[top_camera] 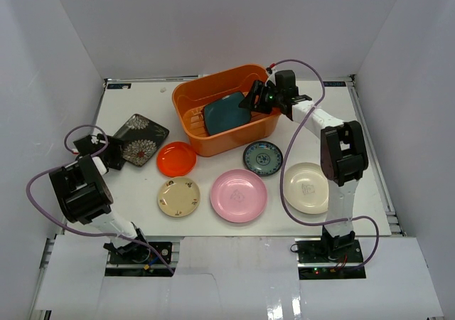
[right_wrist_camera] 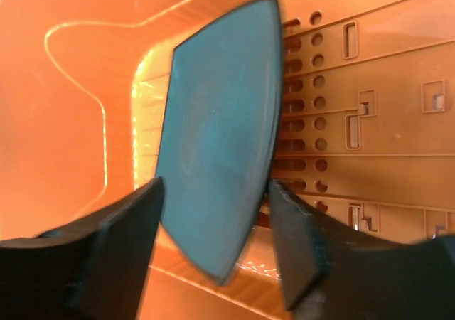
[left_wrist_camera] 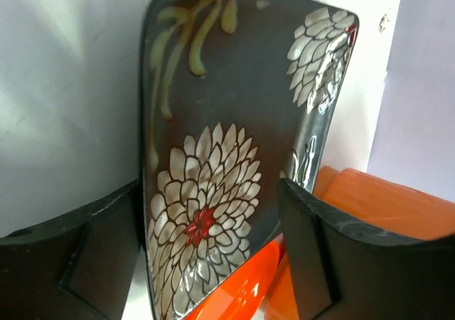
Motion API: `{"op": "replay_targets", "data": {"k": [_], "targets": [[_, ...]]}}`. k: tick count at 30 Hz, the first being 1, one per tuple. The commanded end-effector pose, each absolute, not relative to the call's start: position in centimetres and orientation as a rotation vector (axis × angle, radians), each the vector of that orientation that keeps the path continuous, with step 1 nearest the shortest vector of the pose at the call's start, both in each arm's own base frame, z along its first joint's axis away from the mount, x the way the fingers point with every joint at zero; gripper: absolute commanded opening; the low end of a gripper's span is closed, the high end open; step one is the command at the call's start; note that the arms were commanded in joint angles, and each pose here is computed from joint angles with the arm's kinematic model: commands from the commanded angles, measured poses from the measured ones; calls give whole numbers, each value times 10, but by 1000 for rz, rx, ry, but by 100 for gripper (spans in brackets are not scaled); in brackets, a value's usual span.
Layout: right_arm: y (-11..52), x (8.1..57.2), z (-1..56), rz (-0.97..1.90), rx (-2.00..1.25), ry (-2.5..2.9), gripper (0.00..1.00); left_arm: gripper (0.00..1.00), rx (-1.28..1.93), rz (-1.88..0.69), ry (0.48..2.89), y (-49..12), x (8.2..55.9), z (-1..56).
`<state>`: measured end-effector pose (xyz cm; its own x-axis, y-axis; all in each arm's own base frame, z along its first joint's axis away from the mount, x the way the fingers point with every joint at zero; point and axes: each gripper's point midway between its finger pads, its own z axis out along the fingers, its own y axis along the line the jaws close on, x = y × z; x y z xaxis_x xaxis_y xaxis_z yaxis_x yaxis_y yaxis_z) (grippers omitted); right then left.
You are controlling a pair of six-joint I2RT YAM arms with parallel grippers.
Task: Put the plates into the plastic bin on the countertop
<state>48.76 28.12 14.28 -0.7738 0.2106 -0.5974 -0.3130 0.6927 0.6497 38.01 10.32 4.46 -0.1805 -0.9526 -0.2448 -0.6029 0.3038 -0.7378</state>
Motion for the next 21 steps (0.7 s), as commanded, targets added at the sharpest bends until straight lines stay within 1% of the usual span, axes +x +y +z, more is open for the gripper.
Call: {"op": "replay_targets", "data": {"k": [1,2,4,5,6,8,9,10,11,12,14,15,17,18,21], "targets": [[284,495,201,1032,-146,2056,69,81,-1469,-593,1939,103,368,14],[284,494,203,1030,-152,2050,71,75,-1472,-587,1933,104,369,13],[283,491,210,1031,-159,2036,79,68,-1477,-566,1929,107,368,9],[283,490,215,1031,-165,2027,80,58,-1477,-560,1935,107,368,6],[281,487,223,1030,-173,2010,84,52,-1473,-551,1932,109,368,6],[280,483,232,1028,-181,1987,91,47,-1483,-544,1934,109,366,2],[278,478,243,1030,-191,1958,92,35,-1480,-540,1932,109,366,2],[278,475,249,1035,-199,1942,98,29,-1479,-531,1931,110,366,1],[277,473,254,1036,-203,1926,98,23,-1481,-528,1930,111,365,1],[277,466,263,1043,-213,1900,94,12,-1475,-531,1923,111,367,1],[277,459,272,1060,-231,1877,94,0,-1470,-543,1922,110,368,2],[278,450,282,1081,-252,1853,94,0,-1460,-552,1910,110,370,6],[278,441,284,1098,-261,1834,94,0,-1442,-565,1895,108,369,13],[280,433,294,1114,-280,1810,94,0,-1406,-578,1863,109,373,27],[289,414,299,1159,-334,1785,94,0,-1337,-638,1779,105,379,62]]}}
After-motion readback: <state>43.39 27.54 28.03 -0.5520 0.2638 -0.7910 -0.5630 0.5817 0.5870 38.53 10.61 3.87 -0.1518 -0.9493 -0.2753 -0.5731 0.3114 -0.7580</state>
